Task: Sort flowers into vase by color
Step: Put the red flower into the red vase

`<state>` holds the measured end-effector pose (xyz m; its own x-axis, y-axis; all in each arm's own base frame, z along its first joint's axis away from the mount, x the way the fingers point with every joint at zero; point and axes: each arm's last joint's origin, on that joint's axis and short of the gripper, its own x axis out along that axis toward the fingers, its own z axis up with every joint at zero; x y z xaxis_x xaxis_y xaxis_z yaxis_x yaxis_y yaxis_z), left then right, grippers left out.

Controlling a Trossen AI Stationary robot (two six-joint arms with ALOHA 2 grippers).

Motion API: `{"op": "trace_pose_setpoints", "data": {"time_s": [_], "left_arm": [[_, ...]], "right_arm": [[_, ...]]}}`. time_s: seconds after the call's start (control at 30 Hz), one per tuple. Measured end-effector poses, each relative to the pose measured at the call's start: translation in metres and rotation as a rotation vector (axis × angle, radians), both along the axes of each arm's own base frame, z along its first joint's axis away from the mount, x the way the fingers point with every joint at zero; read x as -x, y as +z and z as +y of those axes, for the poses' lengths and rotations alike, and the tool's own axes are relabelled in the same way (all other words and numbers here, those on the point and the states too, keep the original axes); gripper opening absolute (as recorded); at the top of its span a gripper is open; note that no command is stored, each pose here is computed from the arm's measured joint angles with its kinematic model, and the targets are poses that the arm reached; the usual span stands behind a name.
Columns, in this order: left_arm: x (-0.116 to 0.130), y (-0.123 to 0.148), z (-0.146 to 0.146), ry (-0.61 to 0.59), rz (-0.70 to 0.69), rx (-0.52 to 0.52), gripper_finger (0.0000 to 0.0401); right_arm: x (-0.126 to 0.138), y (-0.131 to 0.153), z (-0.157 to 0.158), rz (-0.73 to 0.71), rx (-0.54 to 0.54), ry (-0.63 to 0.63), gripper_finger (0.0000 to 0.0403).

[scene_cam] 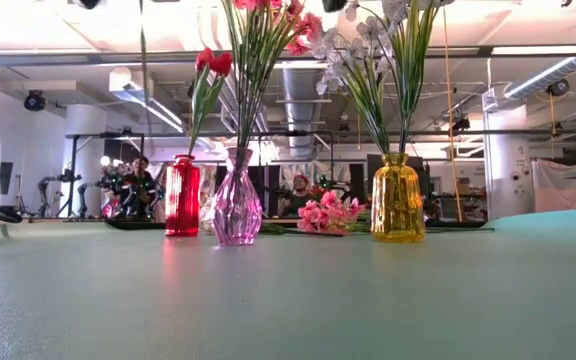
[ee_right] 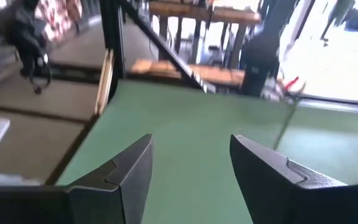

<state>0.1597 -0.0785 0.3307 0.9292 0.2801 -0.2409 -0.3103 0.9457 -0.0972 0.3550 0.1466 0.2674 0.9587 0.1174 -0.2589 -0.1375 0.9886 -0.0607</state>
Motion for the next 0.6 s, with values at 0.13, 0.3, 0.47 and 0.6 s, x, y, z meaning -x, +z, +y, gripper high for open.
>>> {"op": "trace_pose_setpoints", "data": {"time_s": [0.13,0.3,0.47,0.6], "left_arm": [[0.006,0.015,0.011,0.119,0.084,-0.094,0.0000],[0.006,0.026,0.030,0.220,0.107,-0.203,0.0000],[0.006,0.031,0.055,0.260,0.121,-0.211,0.0000],[0.005,0.037,0.079,0.310,0.127,-0.263,0.0000]], "right_arm": [[0.006,-0.001,-0.003,0.073,-0.006,-0.012,0.0206],[0.008,-0.001,-0.003,0.088,0.004,-0.009,0.0206],[0.007,-0.001,-0.003,0.088,0.013,-0.009,0.0206],[0.007,-0.001,-0.004,0.085,0.038,-0.007,0.0206]]}}
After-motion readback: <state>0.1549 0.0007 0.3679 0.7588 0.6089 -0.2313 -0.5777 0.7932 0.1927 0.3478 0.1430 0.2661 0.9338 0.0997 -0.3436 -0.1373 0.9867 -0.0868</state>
